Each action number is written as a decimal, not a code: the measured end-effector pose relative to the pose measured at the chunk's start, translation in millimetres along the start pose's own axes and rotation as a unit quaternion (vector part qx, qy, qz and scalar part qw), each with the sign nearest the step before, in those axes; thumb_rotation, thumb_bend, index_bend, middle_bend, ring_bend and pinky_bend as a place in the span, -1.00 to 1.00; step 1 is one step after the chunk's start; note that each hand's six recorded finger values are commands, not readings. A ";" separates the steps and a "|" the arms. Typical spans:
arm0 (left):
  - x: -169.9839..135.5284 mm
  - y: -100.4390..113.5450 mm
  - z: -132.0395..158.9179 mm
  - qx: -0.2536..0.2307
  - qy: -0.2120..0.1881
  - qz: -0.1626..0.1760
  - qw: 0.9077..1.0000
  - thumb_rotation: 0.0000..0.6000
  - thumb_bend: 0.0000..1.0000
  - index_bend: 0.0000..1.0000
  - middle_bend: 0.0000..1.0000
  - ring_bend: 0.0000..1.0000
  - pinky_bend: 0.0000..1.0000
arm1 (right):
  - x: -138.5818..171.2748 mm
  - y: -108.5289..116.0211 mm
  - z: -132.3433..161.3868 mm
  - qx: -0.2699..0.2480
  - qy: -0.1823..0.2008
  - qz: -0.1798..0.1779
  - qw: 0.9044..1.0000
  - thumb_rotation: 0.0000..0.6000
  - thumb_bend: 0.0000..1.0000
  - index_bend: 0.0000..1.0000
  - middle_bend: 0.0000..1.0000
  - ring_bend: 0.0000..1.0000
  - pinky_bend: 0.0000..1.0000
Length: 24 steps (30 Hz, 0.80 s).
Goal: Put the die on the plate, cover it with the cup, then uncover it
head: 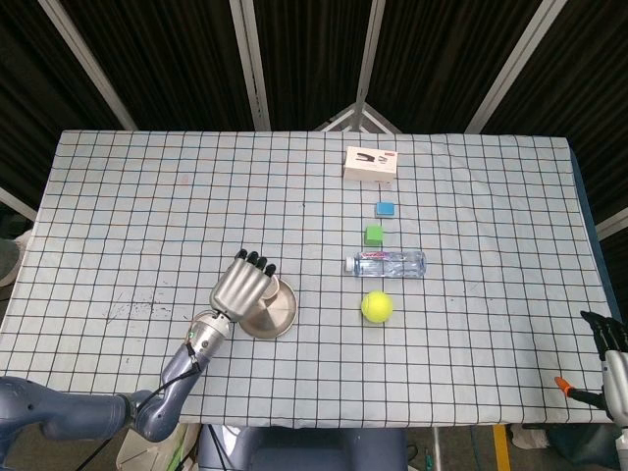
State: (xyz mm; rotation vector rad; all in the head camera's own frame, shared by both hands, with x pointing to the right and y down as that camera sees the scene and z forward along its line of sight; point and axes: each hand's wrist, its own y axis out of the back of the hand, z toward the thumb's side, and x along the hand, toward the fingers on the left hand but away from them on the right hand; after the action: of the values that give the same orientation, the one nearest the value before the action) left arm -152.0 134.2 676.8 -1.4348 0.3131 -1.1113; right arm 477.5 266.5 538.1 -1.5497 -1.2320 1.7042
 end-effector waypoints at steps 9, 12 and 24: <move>-17.3 38.2 -29.3 -0.114 0.017 0.045 0.992 1.00 -0.07 -0.07 -0.18 -0.35 -0.22 | 0.3 -2.5 2.6 0.001 0.003 0.005 1.000 1.00 -0.74 -0.76 -0.73 -0.81 -0.94; -30.0 44.9 -65.4 -0.111 0.046 0.043 0.992 1.00 -0.07 -0.10 -0.22 -0.39 -0.24 | 0.9 -1.9 4.4 0.000 0.005 0.004 1.000 1.00 -0.74 -0.76 -0.73 -0.81 -0.94; -78.8 -20.2 -185.9 -0.086 0.191 -0.118 0.971 1.00 -0.07 -0.26 -0.35 -0.48 -0.27 | -0.3 -5.6 7.4 0.006 0.008 0.010 1.000 1.00 -0.74 -0.75 -0.73 -0.81 -0.94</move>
State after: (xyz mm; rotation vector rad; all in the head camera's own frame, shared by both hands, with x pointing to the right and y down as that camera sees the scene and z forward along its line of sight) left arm -341.2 82.5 624.5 -1.4287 0.5310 -1.5925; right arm 469.3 266.7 542.6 -1.5699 -1.1997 1.7066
